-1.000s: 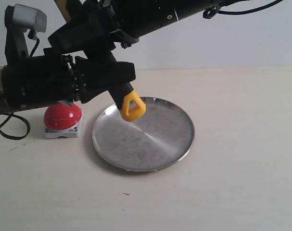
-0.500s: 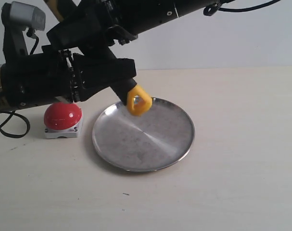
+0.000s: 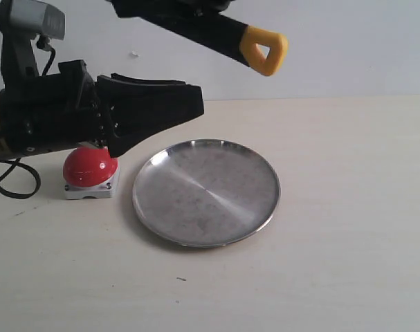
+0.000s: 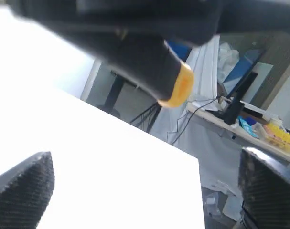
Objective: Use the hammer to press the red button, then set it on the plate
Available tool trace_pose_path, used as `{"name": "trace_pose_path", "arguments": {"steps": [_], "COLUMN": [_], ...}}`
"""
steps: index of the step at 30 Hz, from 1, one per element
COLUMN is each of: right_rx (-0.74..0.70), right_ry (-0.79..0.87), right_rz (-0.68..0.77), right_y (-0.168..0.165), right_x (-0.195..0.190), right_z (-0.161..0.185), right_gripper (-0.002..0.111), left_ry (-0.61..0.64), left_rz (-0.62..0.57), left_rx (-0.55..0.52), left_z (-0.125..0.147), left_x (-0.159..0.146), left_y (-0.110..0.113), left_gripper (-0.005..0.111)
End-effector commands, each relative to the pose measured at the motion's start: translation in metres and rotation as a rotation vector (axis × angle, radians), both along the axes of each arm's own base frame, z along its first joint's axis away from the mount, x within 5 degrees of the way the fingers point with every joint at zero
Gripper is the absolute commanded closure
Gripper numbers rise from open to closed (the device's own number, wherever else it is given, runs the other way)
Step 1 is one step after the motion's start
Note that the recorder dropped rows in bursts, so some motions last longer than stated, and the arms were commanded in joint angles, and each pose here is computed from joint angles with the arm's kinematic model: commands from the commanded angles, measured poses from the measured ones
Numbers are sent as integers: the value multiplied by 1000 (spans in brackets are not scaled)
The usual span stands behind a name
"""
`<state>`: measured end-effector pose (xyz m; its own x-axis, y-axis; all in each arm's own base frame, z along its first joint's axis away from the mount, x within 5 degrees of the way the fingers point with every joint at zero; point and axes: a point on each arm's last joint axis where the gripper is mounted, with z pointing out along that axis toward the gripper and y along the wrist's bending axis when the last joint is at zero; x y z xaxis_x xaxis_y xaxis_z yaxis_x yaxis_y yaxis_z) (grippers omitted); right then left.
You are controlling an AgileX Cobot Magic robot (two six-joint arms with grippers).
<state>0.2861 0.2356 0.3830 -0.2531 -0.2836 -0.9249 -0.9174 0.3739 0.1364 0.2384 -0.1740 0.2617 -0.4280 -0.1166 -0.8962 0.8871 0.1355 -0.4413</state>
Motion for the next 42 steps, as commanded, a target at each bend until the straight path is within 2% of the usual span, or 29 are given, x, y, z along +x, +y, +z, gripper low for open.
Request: {"name": "trace_pose_path", "arguments": {"steps": [1, 5, 6, 8, 9, 10, 12, 13, 16, 17, 18, 20, 23, 24, 26, 30, 32, 36, 42], "right_rx": [100, -4, -38, -114, -133, -144, -136, -134, -113, -111, -98, -89, -114, -134, -159, -197, -205, -195, -206], "right_ry": [-44, -81, -82, -67, -57, -40, -24, -25, 14, 25, 42, 75, 163, 163, 138, 103, 109, 93, 84], "right_rz": [-89, -127, -128, -118, -119, -134, -141, -140, -139, -152, -188, -228, -252, -268, -304, -338, -328, -321, -318], "right_y": [-11, -20, -23, -26, -26, -27, -27, -26, -25, -25, -25, -23, -7, 4, 25, 60, 68, 82, 84], "right_x": [-8, -14, -16, -18, -18, -18, -18, -18, -19, -18, -14, -7, 14, 21, 25, 30, 32, 37, 38], "right_z": [31, 33, 33, 27, 25, 23, 24, 24, 19, 13, 1, -20, -73, -90, -114, -152, -159, -163, -167], "right_gripper": [108, 108, 108, 108, 108, 108, 108, 108, 108, 108, 108, 108, 108, 108, 108, 108, 108, 108, 108], "left_ry": [-16, -34, -36, -41, -39, -9, 29, 31, 58, 59, 83, 88, -4, -68, -123, -306, -333, -343, -283], "left_rz": [-94, -169, -169, -133, -112, -50, 10, 29, 227, 328, 497, 671, 942, 1026, 1123, 1239, 1297, 1397, 1402], "left_rx": [68, 158, 165, 189, 198, 217, 233, 241, 244, 246, 241, 233, 270, 296, 310, 275, 264, 222, 250], "left_z": [-3, -11, -12, -14, -15, -17, -19, -19, -22, -22, -24, -27, -24, -17, -9, 12, 17, 12, -7], "left_x": [-10, -16, -15, -10, -7, 1, 10, 13, 22, 21, 15, 1, -34, -49, -71, -117, -131, -152, -152], "left_y": [-2, -1, 1, 6, 10, 20, 34, 40, 86, 103, 127, 151, 174, 176, 176, 169, 170, 171, 172], "left_gripper": [4, 6, 9, 24, 32, 62, 102, 105, 107, 107, 107, 107, 107, 107, 107, 107, 107, 107, 107]}}
